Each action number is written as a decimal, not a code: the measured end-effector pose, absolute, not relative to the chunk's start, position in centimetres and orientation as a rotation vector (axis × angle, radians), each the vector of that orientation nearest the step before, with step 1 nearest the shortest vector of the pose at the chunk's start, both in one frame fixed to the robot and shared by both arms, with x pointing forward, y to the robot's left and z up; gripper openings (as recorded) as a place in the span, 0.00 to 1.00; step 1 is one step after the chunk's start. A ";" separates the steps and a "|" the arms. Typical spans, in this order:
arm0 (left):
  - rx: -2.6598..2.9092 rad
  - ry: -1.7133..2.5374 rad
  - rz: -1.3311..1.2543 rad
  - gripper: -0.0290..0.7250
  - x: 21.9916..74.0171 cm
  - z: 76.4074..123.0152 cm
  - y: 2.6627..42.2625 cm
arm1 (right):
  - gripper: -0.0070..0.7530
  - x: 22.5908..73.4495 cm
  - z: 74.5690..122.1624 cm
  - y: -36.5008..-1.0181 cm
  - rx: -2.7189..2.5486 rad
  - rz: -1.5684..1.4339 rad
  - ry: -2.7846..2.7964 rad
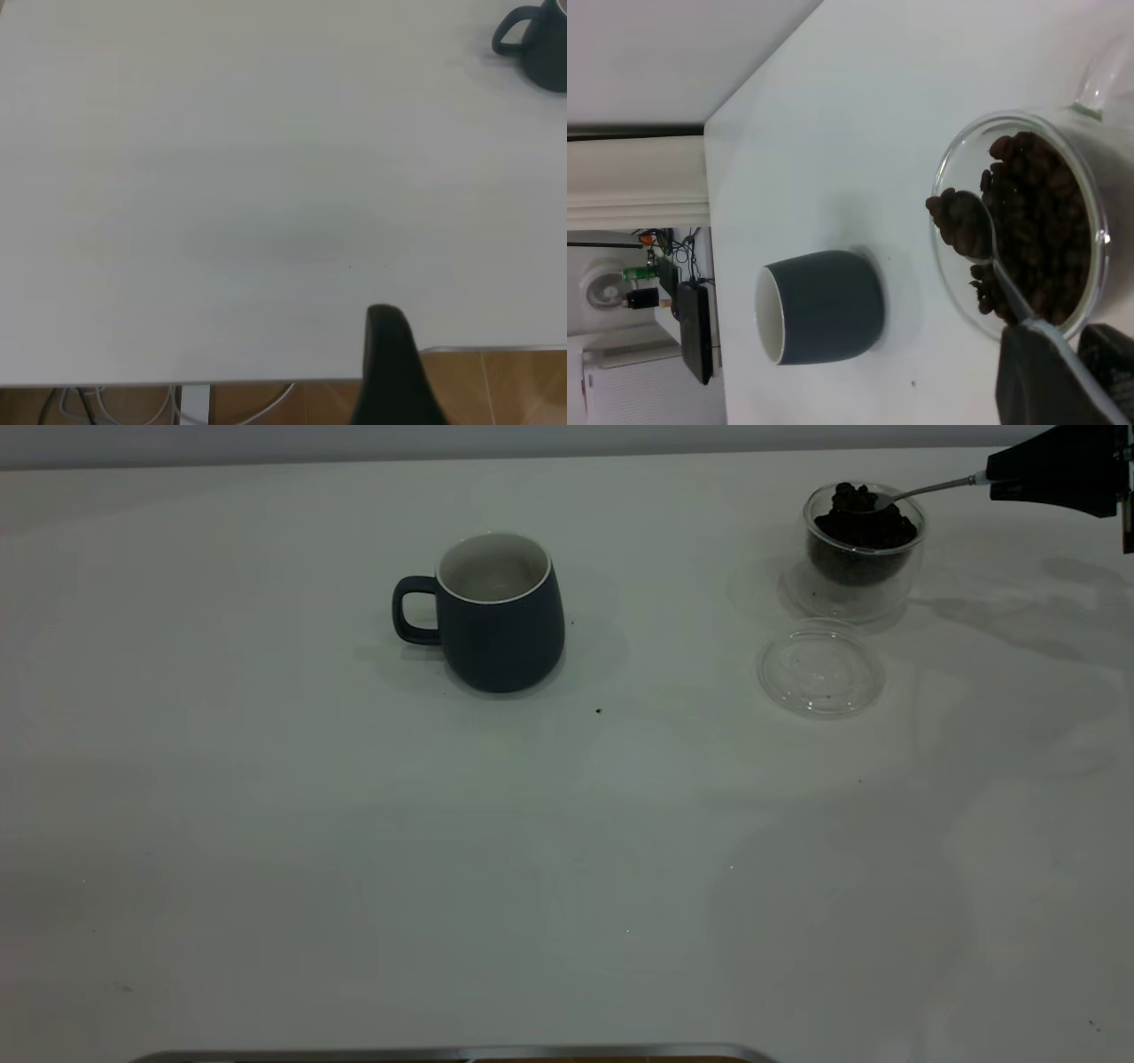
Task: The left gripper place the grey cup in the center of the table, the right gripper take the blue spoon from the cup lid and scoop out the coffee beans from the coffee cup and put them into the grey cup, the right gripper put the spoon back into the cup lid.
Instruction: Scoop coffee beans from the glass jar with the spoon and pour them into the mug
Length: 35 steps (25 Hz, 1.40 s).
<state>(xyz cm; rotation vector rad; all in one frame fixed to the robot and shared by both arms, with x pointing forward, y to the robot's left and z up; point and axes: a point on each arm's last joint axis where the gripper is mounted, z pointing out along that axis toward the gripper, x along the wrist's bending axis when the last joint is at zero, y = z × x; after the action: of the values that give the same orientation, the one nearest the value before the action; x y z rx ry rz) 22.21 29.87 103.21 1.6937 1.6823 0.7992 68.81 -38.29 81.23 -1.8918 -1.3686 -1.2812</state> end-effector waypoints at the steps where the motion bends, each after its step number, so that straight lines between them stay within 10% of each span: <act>1: 1.694 1.682 0.799 0.77 22.2 103.2 29.9 | 0.14 68.9 81.5 -38.1 -1.890 -1.282 -1.370; 14: 1.692 1.684 0.798 0.77 22.2 103.2 29.9 | 0.14 69.7 84.7 -35.6 -1.833 -1.303 -1.434; 35: 1.692 1.684 0.798 0.77 22.2 103.2 29.9 | 0.14 69.7 85.1 -22.1 -1.565 -1.206 -1.563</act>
<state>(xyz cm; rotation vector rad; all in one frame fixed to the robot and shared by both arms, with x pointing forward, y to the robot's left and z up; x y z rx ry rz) 22.21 29.87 103.21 1.6917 1.6838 0.7983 69.74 -22.11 85.14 -1.5651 -1.5627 -1.2062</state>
